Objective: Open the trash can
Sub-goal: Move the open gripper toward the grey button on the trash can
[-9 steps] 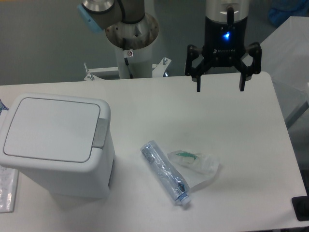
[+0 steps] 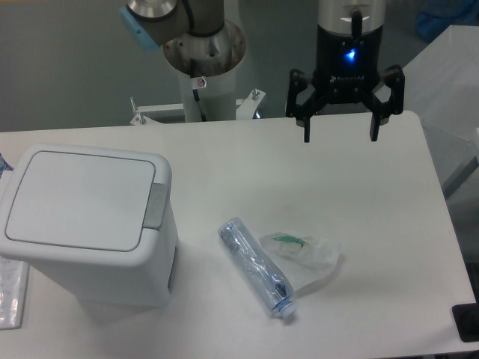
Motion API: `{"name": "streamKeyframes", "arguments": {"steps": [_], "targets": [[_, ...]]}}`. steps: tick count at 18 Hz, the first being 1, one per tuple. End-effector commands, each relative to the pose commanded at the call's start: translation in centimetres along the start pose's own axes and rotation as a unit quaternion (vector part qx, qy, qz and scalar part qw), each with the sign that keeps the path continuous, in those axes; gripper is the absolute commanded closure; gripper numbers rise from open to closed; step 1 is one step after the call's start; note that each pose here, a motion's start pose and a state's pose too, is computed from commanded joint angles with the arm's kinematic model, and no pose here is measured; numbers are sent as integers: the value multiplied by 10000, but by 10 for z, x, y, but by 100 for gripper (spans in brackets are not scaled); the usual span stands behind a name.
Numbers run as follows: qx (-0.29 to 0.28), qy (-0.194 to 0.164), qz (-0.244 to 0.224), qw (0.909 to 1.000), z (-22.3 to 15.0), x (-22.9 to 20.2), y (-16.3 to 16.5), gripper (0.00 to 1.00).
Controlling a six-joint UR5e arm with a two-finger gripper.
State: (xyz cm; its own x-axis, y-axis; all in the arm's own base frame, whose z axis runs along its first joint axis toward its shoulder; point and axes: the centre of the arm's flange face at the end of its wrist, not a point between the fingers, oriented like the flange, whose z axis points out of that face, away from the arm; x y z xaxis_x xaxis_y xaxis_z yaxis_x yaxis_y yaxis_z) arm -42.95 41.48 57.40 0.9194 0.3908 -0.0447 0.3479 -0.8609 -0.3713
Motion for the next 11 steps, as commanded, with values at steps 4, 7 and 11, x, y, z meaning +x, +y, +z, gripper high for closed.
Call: {"name": "streamKeyframes", "arguments": {"steps": [4,7,11], "targets": [[111,-23,-693,9975,14,0,-9,0],[109,61,-1024,9947,31,21,-21,0],[421,125,-1640,9855,36,44,-39,0]]}}
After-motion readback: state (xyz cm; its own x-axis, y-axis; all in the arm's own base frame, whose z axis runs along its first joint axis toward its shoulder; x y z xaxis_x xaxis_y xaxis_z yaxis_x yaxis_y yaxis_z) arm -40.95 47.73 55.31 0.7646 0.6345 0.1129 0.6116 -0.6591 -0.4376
